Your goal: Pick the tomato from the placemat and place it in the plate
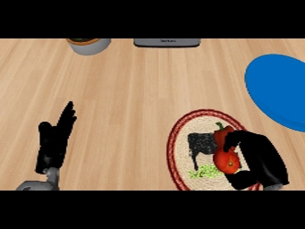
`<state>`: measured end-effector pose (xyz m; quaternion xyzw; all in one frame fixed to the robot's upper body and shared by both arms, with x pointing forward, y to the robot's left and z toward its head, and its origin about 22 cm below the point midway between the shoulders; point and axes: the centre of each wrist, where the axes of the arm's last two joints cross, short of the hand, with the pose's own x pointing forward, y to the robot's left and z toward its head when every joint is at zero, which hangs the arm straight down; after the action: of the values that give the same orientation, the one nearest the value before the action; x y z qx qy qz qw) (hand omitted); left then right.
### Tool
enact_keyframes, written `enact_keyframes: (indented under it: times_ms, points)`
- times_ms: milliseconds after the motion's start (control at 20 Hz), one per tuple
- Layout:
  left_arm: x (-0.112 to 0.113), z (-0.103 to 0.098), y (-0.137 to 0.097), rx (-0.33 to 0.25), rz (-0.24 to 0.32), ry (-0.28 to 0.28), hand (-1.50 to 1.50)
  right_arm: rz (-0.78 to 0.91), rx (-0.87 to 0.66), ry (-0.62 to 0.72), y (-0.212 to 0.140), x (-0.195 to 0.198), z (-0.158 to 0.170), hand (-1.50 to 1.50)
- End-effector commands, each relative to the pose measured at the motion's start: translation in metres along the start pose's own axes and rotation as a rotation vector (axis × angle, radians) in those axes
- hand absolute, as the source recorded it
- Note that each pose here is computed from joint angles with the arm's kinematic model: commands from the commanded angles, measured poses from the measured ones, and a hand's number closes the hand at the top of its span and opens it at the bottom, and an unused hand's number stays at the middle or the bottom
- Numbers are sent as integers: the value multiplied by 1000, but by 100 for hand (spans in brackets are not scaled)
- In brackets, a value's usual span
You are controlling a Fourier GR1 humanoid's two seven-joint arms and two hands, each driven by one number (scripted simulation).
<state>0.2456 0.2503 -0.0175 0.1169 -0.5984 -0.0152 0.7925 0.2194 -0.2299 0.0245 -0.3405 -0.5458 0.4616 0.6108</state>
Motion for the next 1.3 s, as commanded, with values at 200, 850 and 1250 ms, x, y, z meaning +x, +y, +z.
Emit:
enact_keyframes:
  times_ms: [200,850,1250]
  points:
    - [13,-7,15,-22,-1,-12,0,-2,-184,81,-85,-15,-110,150]
    - [17,-4,-17,3,0,1,0,-51,-625,188,-154,-45,-102,150]
    - [-5,-7,9,-12,7,13,0,-94,-627,299,-170,-80,-129,150]
